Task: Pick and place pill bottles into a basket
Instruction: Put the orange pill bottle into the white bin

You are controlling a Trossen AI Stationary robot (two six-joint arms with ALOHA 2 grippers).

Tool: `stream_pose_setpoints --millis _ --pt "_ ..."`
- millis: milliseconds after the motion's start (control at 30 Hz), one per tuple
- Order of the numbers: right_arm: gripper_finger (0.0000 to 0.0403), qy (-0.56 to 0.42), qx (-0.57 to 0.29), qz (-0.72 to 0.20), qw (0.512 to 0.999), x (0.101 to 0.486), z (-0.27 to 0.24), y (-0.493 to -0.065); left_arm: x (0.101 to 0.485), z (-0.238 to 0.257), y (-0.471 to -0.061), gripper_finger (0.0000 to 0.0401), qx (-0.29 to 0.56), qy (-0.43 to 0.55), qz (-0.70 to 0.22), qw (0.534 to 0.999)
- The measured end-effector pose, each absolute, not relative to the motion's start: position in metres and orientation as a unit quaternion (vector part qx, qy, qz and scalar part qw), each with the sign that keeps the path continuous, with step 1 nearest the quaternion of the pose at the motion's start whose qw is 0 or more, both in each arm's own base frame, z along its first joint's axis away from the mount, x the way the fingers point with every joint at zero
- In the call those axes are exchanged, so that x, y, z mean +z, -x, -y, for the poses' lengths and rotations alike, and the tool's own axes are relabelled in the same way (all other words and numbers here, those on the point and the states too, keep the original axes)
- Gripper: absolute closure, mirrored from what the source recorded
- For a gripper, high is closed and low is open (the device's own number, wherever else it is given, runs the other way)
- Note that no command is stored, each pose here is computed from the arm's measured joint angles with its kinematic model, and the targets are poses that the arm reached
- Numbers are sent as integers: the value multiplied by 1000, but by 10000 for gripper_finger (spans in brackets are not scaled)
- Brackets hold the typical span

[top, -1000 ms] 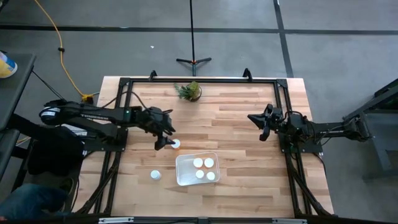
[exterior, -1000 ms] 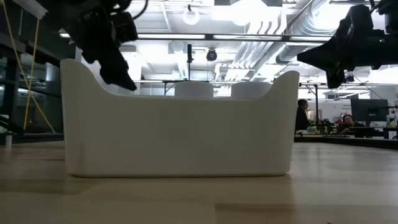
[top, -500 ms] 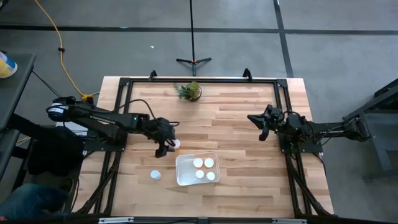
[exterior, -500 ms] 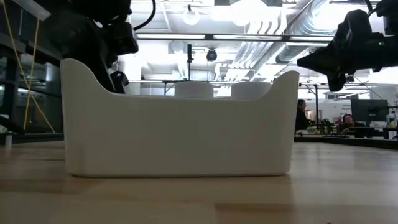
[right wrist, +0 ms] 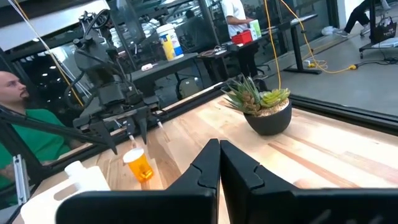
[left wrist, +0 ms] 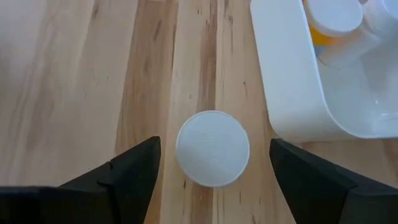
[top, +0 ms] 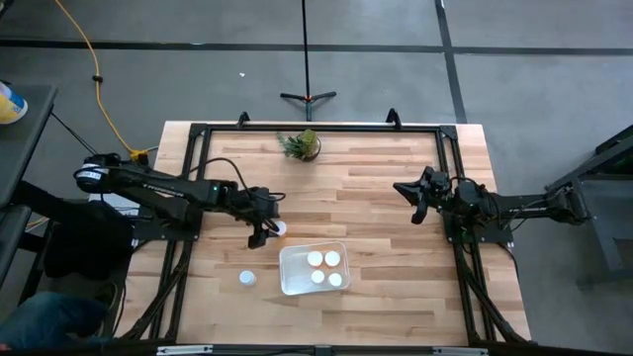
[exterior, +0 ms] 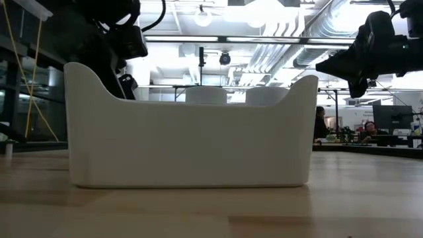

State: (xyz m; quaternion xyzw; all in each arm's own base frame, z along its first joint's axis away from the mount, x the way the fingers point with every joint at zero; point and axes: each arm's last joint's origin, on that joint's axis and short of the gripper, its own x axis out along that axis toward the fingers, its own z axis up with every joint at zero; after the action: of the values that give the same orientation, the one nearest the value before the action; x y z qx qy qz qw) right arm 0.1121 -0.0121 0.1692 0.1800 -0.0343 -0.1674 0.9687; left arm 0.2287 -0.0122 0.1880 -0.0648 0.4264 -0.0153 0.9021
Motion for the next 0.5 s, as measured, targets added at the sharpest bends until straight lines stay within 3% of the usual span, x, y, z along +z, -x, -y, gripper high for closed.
stream_pose_setpoints --millis 500 --pt "400 -186 -178 29 966 167 13 -112 169 12 -241 66 -29 14 -448 894"
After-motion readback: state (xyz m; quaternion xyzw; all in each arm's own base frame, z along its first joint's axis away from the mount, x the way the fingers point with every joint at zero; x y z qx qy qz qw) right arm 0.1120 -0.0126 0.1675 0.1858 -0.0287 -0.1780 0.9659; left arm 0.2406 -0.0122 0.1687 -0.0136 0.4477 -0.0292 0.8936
